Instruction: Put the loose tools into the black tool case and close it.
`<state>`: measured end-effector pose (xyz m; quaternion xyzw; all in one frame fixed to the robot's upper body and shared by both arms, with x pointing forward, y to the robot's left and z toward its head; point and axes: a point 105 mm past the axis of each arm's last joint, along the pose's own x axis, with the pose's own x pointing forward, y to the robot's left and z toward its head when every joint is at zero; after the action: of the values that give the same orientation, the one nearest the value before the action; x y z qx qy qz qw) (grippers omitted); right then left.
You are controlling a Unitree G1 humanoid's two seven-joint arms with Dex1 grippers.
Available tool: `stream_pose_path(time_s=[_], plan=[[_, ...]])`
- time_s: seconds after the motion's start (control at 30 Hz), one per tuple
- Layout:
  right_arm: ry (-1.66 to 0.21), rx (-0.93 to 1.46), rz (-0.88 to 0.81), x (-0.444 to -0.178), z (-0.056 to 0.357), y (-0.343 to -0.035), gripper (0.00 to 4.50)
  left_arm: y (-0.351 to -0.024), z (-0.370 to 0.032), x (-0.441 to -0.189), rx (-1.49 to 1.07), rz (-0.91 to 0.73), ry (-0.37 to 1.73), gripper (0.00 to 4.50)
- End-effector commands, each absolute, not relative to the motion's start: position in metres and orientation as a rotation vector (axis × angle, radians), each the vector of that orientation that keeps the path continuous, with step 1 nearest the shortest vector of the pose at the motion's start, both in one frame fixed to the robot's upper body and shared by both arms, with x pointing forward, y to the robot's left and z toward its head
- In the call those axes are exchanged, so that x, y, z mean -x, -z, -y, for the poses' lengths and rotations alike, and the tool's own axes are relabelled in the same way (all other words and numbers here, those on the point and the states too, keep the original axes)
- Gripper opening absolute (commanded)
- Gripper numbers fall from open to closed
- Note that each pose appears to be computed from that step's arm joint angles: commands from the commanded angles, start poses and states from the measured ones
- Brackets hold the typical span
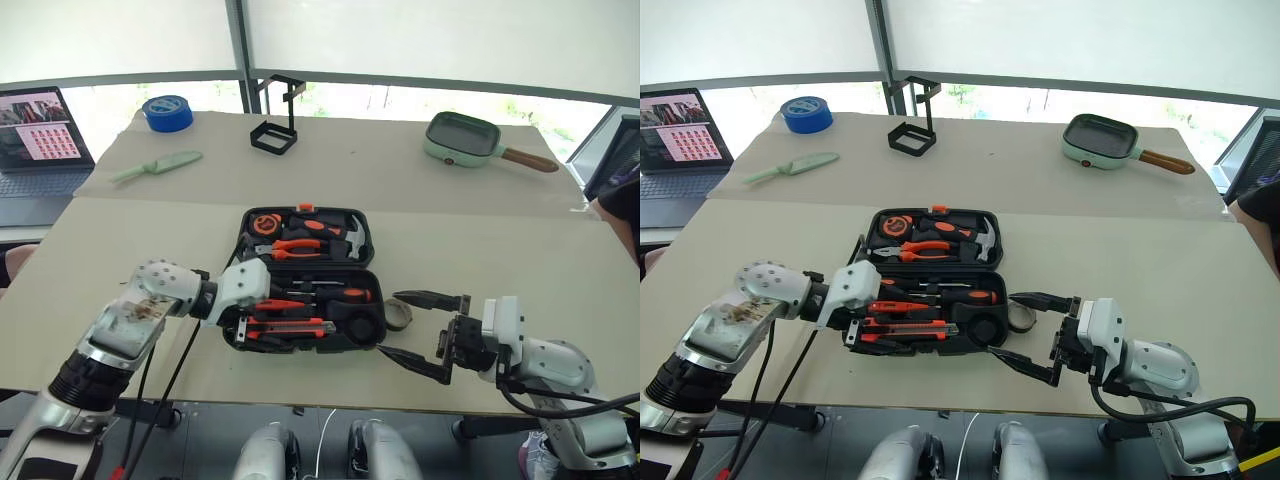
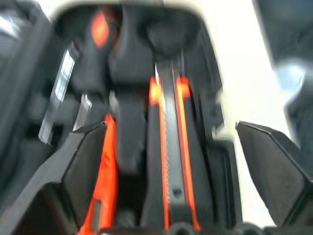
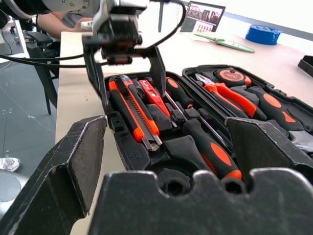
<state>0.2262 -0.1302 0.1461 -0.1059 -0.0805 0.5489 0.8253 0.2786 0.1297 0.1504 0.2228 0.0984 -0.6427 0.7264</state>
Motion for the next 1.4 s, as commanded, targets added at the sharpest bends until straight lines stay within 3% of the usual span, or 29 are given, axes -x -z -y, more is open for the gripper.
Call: stream_pose_path(time_s=[0.03, 0.07, 0.1, 0.13, 0.4, 0.43, 0.83, 0.93, 1.07, 1.13, 1.27, 1.4], plan=[[-1.174, 0.228, 0.208, -0.223, 0.126, -0.153, 4.50, -0.157, -0.137, -0.282, -0.430, -0.135, 1.376, 3.94], [-1.173, 0.227, 0.206, -0.223, 0.126, -0.152, 4.50, -0.150, -0.140, -0.278, -0.433, -0.161, 1.391, 3.92], [-1.172, 0.226, 0.206, -0.223, 0.125, -0.152, 4.50, -0.145, -0.142, -0.274, -0.435, -0.169, 1.407, 3.27], [-1.172, 0.224, 0.205, -0.223, 0.125, -0.151, 4.50, -0.140, -0.142, -0.272, -0.426, -0.181, 1.410, 3.15], [-1.164, 0.221, 0.195, -0.225, 0.126, -0.149, 4.50, -0.089, -0.144, -0.266, -0.496, -0.314, 1.337, 0.20], [-1.165, 0.222, 0.193, -0.225, 0.126, -0.149, 4.50, -0.085, -0.144, -0.263, -0.490, -0.341, 1.346, 0.05], [-1.147, 0.224, 0.192, -0.226, 0.126, -0.149, 4.50, -0.063, -0.140, -0.261, -0.512, -0.403, 1.316, 0.05], [-1.121, 0.239, 0.190, -0.228, 0.132, -0.150, 4.50, -0.074, -0.138, -0.266, -0.468, -0.314, 1.297, 0.05], [-1.062, 0.271, 0.159, -0.229, 0.154, -0.152, 4.50, -0.116, -0.139, -0.277, -0.271, -0.104, 1.246, 0.05], [-1.023, 0.288, 0.132, -0.227, 0.168, -0.152, 4.50, -0.133, -0.144, -0.267, -0.135, -0.108, 1.298, 0.57], [-0.937, 0.345, 0.019, -0.212, 0.207, -0.126, 4.50, -0.147, -0.166, -0.266, -0.208, -0.001, 1.227, 1.98], [-0.843, 0.417, -0.055, -0.198, 0.241, -0.103, 4.50, -0.140, -0.199, -0.246, -0.287, 0.036, 1.222, 3.28]])
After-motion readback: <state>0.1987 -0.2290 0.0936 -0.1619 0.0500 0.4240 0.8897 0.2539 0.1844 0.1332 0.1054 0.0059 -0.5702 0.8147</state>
